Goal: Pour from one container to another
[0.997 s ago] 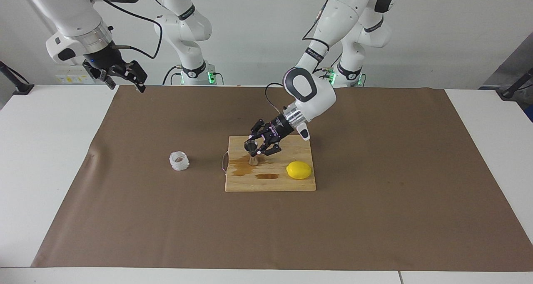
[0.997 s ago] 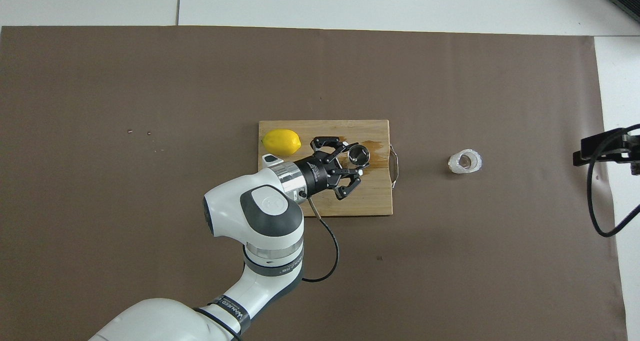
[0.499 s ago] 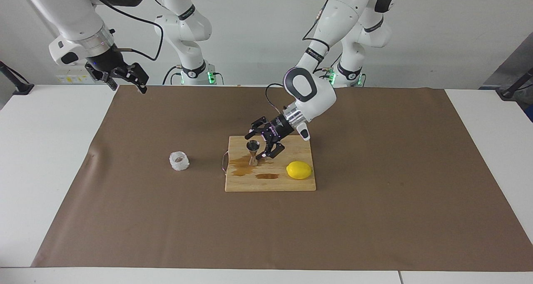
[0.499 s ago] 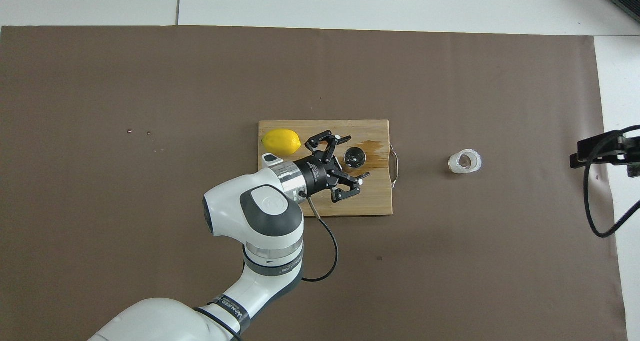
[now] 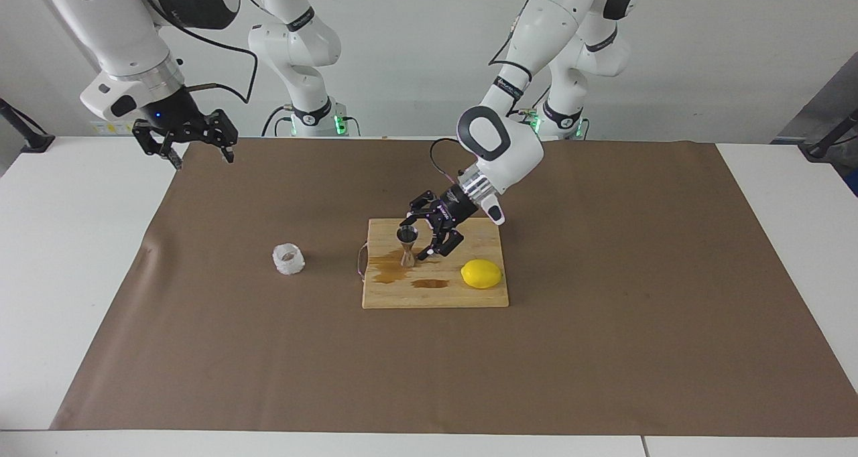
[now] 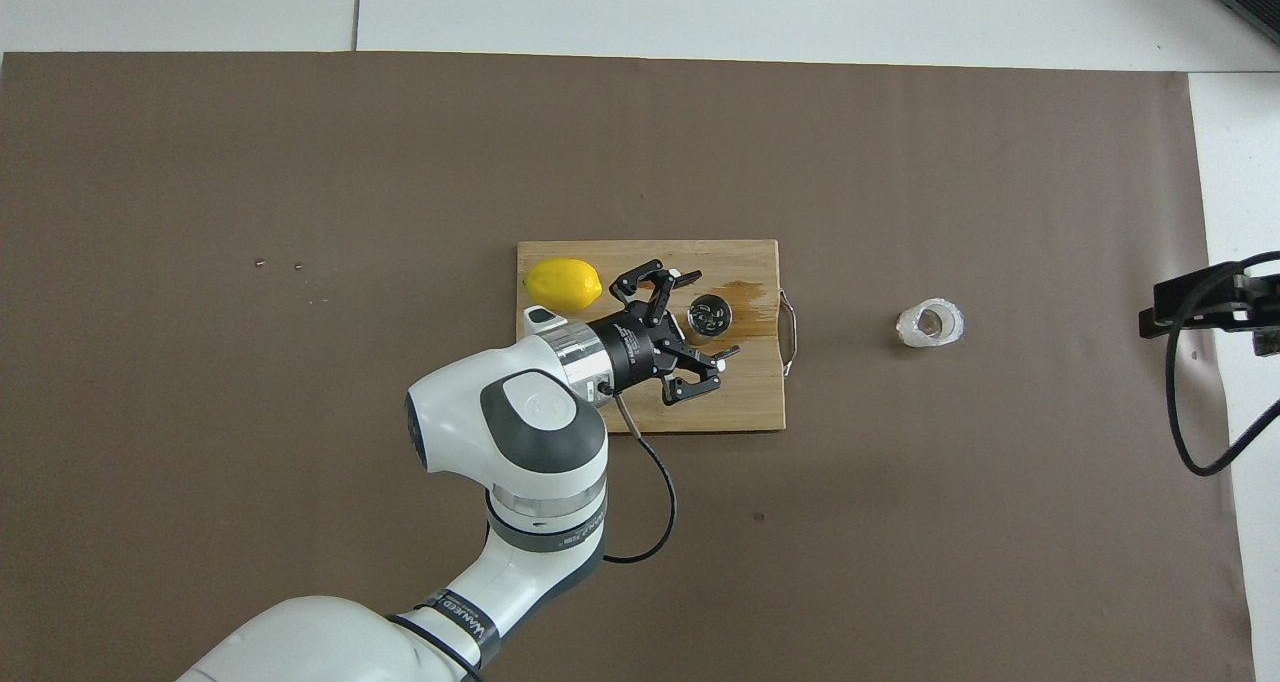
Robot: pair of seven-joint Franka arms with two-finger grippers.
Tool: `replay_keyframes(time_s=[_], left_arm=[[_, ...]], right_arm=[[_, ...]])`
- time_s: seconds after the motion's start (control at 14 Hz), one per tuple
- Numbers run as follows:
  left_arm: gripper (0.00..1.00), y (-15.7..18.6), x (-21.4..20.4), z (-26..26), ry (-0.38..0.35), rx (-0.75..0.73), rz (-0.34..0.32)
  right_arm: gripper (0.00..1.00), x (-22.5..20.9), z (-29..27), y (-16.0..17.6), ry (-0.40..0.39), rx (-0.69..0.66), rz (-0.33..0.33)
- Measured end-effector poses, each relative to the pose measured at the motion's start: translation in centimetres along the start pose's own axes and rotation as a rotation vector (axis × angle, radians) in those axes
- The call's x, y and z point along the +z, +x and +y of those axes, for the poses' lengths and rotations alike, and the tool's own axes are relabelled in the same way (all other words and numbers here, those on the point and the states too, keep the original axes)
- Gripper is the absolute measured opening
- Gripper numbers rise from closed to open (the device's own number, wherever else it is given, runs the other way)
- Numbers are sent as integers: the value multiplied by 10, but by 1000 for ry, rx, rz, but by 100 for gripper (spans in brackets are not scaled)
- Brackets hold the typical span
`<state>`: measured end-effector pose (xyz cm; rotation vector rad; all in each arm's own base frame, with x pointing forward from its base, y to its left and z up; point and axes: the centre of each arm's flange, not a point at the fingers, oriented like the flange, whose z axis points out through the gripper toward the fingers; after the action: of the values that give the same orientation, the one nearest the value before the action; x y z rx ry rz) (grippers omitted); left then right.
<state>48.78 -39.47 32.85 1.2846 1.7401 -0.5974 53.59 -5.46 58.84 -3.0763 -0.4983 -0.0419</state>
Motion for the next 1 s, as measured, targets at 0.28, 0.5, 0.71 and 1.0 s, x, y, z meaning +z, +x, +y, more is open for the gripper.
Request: replay_keyframes(time_s=[0.28,0.5,0.71,1.0], left_arm=[[100,8,-8,-15,18,45,38],[100,14,-17,-20,28,77,62],[100,19,-27,-22,48,152,97],[100,21,-47,-8,74,273,128]], right_arm=[[100,30,7,-6,35,-370,-26],[100,56,21,-11,99,-534,-7],[100,81,29,-8,163,-650,22],[100,127,35,6,251,-868,90]])
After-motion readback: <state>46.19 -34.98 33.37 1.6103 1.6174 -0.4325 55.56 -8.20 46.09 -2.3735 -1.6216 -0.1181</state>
